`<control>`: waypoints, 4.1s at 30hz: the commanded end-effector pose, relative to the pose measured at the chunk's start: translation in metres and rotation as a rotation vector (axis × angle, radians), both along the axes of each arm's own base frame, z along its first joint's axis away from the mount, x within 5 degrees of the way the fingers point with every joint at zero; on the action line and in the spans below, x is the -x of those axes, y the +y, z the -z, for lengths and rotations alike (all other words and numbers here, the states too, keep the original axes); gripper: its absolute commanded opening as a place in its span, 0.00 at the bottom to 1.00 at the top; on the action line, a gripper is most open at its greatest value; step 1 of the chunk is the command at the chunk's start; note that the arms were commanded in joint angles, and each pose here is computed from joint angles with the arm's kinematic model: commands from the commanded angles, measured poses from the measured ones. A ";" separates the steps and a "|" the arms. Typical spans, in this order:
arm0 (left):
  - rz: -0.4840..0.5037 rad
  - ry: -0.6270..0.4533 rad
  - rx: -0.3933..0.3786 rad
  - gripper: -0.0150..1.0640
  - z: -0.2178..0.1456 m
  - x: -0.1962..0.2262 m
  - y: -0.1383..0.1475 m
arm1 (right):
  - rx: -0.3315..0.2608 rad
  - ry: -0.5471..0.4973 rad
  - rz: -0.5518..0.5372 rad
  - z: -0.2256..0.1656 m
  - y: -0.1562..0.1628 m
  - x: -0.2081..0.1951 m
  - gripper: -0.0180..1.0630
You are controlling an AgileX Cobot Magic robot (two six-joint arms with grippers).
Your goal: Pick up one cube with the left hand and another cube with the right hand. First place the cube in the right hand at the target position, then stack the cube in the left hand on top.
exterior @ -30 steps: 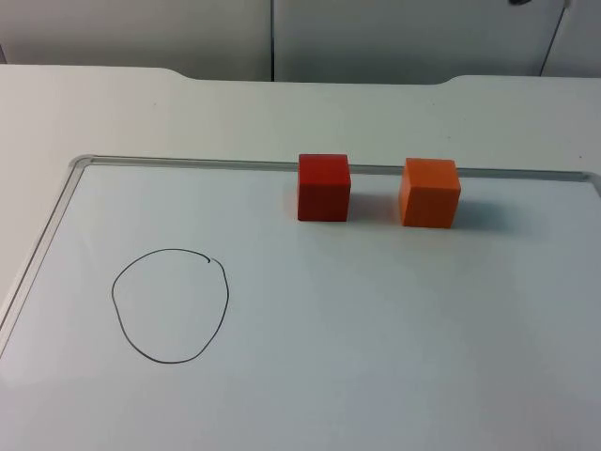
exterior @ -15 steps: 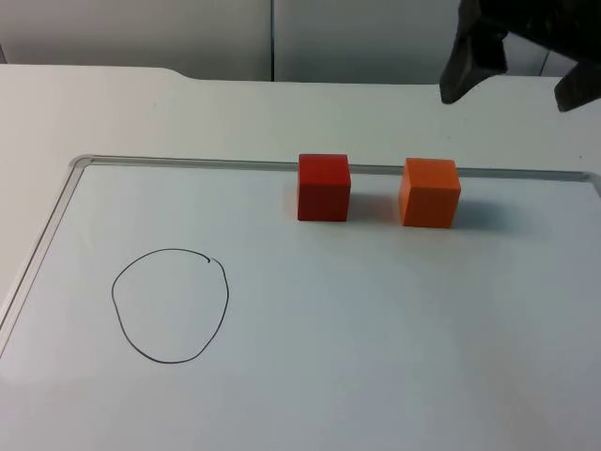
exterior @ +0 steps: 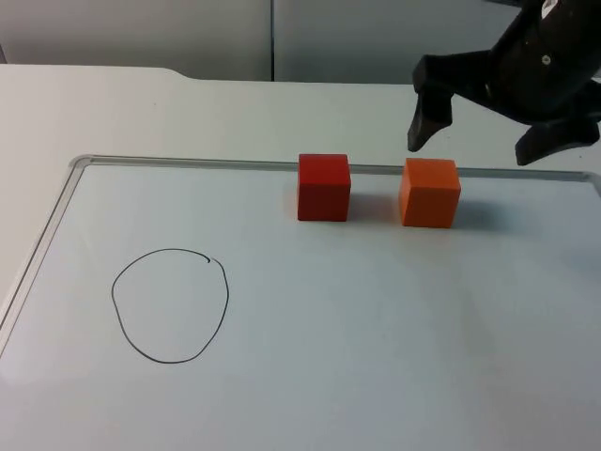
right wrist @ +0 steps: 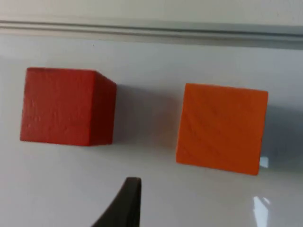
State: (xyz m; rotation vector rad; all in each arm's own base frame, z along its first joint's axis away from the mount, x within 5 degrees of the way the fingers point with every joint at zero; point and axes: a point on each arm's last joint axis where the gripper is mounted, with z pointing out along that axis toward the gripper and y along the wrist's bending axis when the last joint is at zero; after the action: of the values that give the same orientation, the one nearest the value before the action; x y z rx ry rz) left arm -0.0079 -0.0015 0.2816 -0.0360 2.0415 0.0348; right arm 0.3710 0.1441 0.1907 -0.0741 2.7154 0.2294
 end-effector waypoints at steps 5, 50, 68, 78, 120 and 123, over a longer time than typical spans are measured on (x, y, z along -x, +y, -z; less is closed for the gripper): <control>-0.001 0.005 0.011 0.99 0.002 -0.001 -0.001 | -0.002 0.002 0.001 0.000 0.014 -0.020 0.90; -0.001 0.005 0.011 0.99 0.002 -0.001 -0.001 | 0.059 0.028 0.081 0.060 0.022 -0.035 0.44; -0.001 0.005 0.011 0.99 0.002 -0.001 -0.001 | 0.043 -0.076 0.027 0.021 0.023 -0.038 0.01; -0.001 0.005 0.011 0.99 0.002 -0.001 -0.001 | 0.035 -0.461 -0.028 -0.126 0.005 -0.013 0.01; -0.001 0.005 0.011 0.99 0.002 -0.001 -0.001 | -0.066 -1.002 -0.268 -0.307 -0.017 0.147 0.01; -0.001 0.005 0.011 0.99 0.002 -0.001 -0.001 | -0.049 -1.017 -0.281 -0.308 -0.017 0.147 0.01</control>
State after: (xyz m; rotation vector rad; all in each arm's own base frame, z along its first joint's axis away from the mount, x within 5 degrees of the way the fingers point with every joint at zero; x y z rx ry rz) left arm -0.0079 -0.0015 0.2816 -0.0360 2.0415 0.0348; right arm 0.2268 0.1262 0.4927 -0.4144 1.7260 0.2392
